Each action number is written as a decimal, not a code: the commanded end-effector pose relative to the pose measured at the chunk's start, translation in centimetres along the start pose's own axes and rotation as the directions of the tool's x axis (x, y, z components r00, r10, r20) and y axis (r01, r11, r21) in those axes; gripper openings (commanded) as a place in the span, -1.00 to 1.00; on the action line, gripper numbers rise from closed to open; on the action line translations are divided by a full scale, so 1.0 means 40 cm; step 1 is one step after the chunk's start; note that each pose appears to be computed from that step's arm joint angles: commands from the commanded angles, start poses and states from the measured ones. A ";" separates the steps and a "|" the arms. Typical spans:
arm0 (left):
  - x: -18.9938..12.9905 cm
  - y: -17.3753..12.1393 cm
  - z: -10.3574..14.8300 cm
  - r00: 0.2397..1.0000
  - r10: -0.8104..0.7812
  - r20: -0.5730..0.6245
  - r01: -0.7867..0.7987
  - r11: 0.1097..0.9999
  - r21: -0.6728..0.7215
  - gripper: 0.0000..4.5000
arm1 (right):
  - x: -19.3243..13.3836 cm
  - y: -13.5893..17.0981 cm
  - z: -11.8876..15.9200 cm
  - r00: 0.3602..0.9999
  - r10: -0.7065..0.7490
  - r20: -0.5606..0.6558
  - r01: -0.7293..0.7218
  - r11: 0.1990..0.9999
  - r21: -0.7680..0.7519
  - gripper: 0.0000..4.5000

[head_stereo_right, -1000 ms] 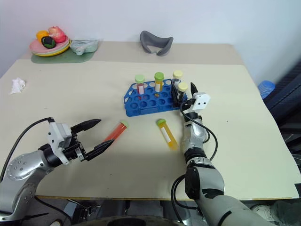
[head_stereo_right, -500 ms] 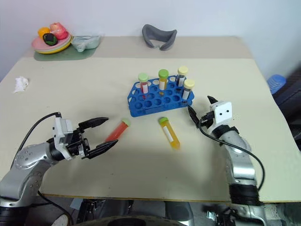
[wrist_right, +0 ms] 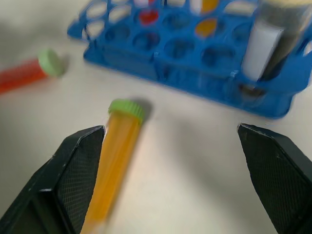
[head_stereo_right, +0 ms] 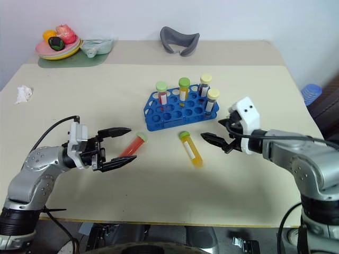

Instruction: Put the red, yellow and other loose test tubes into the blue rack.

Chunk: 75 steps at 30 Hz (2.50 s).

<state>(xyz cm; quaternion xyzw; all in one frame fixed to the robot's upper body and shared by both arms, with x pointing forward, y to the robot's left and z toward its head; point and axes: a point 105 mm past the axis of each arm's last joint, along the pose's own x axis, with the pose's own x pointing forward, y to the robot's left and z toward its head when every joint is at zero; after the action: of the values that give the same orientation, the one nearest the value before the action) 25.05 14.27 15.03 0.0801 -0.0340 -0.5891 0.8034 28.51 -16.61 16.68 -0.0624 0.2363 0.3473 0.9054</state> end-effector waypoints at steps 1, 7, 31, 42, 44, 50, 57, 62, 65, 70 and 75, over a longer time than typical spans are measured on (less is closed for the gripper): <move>-0.002 -0.005 0.009 0.999 -0.045 -0.017 0.046 0.998 0.038 1.00 | 0.019 0.020 0.001 0.996 0.024 -0.086 -0.020 0.999 0.047 0.97; -0.001 -0.012 0.010 0.998 -0.058 -0.025 0.059 0.997 0.046 1.00 | 0.061 0.044 -0.027 0.975 0.011 -0.220 -0.003 0.999 0.039 0.97; 0.008 -0.029 -0.005 0.994 -0.103 -0.028 0.104 0.995 0.005 1.00 | 0.155 0.066 -0.047 0.967 -0.049 -0.249 0.077 0.991 0.105 0.97; 0.013 -0.026 -0.016 0.994 -0.103 -0.021 0.103 0.995 0.007 1.00 | 0.130 0.058 -0.085 0.954 -0.071 -0.291 0.102 0.990 0.093 0.97; 0.013 -0.025 -0.017 0.994 -0.104 -0.020 0.104 0.995 0.006 1.00 | 0.125 0.057 -0.089 0.953 -0.074 -0.295 0.106 0.990 0.092 0.97; 0.013 -0.025 -0.019 0.994 -0.107 -0.020 0.107 0.994 0.009 1.00 | 0.123 0.064 -0.097 0.950 -0.068 -0.304 0.100 0.991 0.091 0.97; 0.010 -0.021 -0.020 0.994 -0.106 -0.022 0.107 0.994 0.011 1.00 | 0.136 0.075 -0.094 0.952 -0.058 -0.302 0.088 0.992 0.088 -0.20; 0.008 -0.022 -0.021 0.995 -0.099 -0.019 0.099 0.995 0.011 1.00 | 0.143 0.081 -0.078 0.961 -0.060 -0.270 0.088 0.992 0.093 -0.65; 0.007 -0.021 -0.022 0.995 -0.096 -0.019 0.097 0.995 0.010 1.00 | 0.147 0.091 -0.049 0.977 -0.042 -0.210 0.065 0.992 0.104 -0.65; 0.005 -0.015 -0.021 0.996 -0.087 -0.017 0.087 0.996 0.010 1.00 | 0.152 0.135 0.044 0.998 0.054 0.041 -0.060 0.985 0.164 -0.65; 0.007 -0.010 -0.020 0.997 -0.081 -0.013 0.081 0.997 0.012 1.00 | 0.120 0.150 0.172 0.892 0.137 0.431 -0.195 0.977 0.092 -0.65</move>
<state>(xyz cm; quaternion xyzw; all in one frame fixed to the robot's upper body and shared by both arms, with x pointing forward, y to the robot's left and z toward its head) 24.79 13.92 13.44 0.0818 -0.0112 -0.6221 0.7786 30.23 -7.17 18.03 0.0944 0.1517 0.4017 0.8982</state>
